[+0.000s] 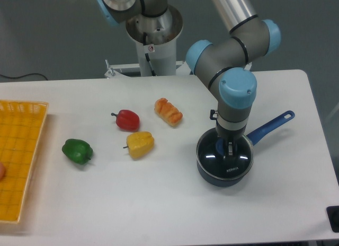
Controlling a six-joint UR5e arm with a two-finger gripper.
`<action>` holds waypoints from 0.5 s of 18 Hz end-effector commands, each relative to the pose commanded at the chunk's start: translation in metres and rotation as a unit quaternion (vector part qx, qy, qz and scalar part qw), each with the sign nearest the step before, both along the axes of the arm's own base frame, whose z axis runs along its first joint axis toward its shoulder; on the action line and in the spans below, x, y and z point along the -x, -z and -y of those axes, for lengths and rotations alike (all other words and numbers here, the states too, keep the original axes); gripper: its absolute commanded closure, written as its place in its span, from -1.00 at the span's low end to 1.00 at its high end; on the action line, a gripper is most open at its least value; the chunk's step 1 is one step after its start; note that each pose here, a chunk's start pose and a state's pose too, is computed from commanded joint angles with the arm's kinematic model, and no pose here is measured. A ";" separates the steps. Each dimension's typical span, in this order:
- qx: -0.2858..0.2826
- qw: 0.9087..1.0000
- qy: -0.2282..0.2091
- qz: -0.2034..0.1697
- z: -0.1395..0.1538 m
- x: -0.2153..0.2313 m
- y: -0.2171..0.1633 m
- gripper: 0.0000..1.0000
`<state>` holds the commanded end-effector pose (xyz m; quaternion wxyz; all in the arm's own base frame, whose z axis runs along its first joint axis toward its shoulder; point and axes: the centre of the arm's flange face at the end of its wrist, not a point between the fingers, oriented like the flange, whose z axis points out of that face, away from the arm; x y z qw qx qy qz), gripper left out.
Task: Open the lid
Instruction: 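Lift the glass lid off the saucepan and move it beside the pan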
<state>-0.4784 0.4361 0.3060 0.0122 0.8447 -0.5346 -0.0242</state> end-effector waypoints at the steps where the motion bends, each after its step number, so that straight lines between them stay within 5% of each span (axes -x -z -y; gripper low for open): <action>1: 0.000 1.000 0.000 0.003 -0.001 -0.001 -0.004 -0.19; 9: -0.013 1.000 -0.015 0.014 -0.016 -0.015 -0.024 -0.19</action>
